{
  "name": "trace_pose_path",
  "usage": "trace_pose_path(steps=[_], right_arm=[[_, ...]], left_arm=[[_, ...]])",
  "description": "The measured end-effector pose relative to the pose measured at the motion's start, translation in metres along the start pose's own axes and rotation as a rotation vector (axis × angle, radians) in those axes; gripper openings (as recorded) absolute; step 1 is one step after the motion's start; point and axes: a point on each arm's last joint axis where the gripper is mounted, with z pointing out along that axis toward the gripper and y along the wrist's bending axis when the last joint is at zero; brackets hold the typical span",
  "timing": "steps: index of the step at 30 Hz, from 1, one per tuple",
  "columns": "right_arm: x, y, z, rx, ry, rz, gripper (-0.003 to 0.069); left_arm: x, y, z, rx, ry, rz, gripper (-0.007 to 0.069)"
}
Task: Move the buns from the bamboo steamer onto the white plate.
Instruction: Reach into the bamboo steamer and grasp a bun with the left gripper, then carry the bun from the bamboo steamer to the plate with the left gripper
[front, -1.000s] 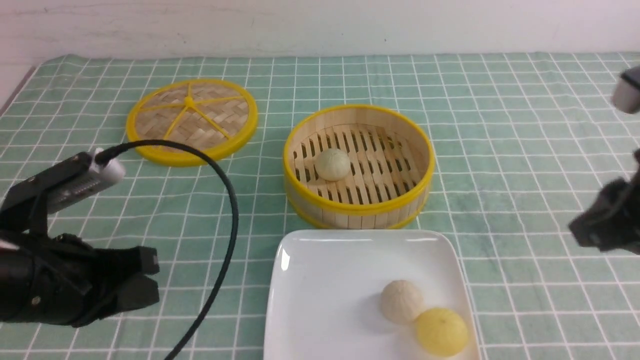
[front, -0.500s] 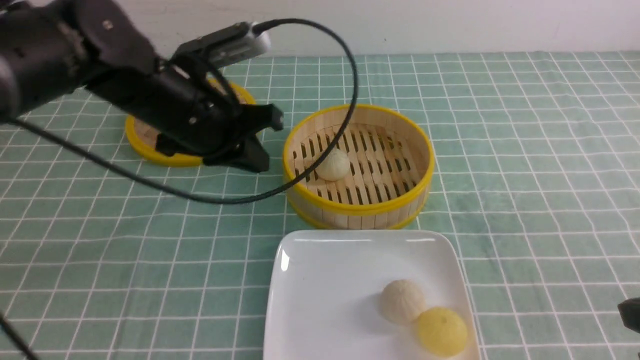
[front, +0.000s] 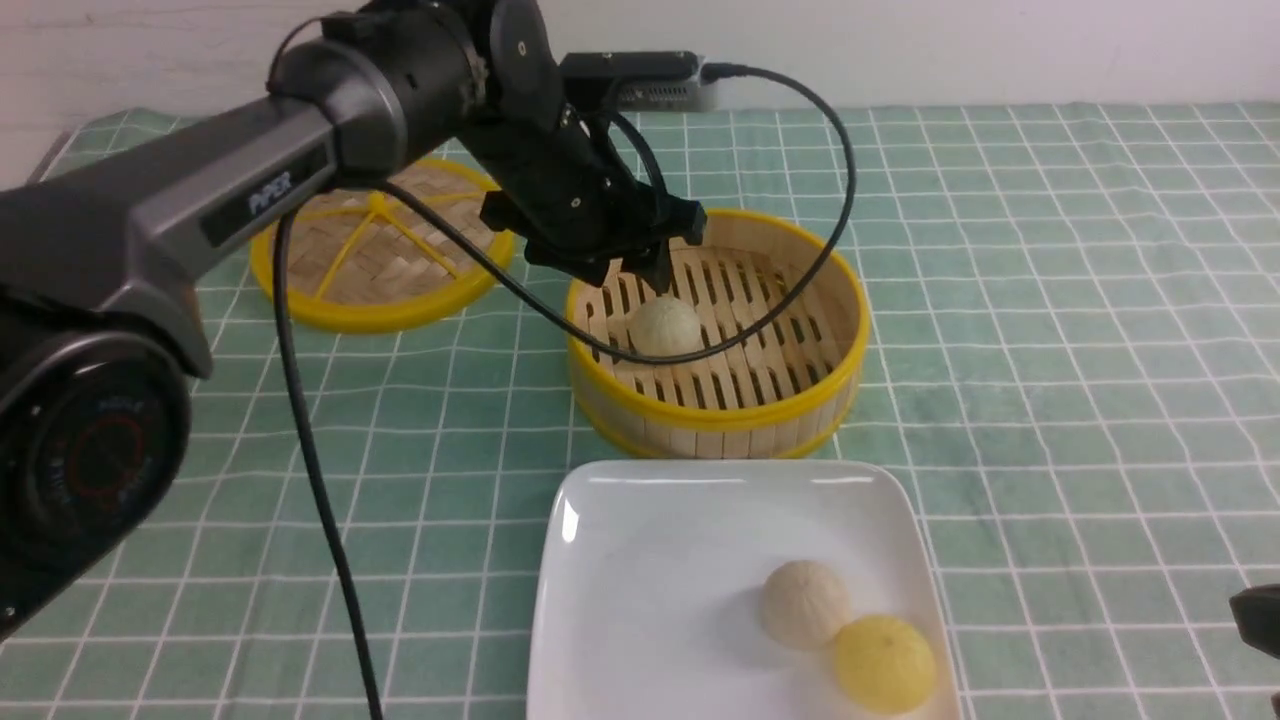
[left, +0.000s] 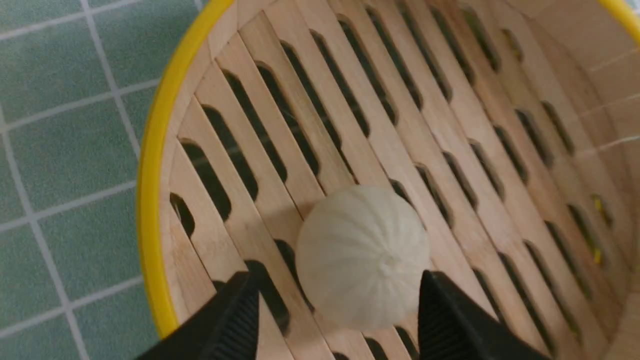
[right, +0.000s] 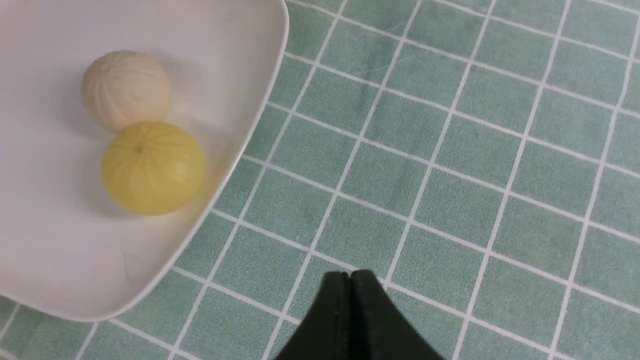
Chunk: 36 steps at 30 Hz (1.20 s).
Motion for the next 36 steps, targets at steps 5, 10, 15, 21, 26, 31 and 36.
trace_pose_path(steps=[5,10,15,21,26,31,36], right_arm=[[0.0,0.0,0.0,-0.001,0.0,0.001,0.0001],[0.0,0.0,0.0,-0.001,0.0,0.001,0.0003],[0.0,0.0,0.0,-0.001,0.0,0.001,0.0008],[0.0,0.0,0.0,-0.001,0.0,0.001,0.0013],[0.0,0.0,0.0,-0.001,0.0,0.001,0.0015],[0.0,0.0,0.0,-0.002,0.0,0.003,0.002],[0.0,0.001,0.0,-0.008,-0.001,0.01,0.0027]], left_arm=[[0.009,0.004,0.033,0.015,0.037,-0.035,0.0443],[0.011,0.003,0.044,0.051,0.036,-0.081,0.0414],[0.013,0.003,0.046,0.059,0.051,-0.088,0.023],[0.005,-0.004,0.02,0.076,0.083,-0.072,0.0027],[-0.005,-0.016,-0.034,0.094,0.08,-0.034,0.0025],[-0.006,-0.03,-0.103,0.117,0.095,0.01,0.0025],[0.018,-0.055,-0.127,0.143,0.147,0.096,0.0025]])
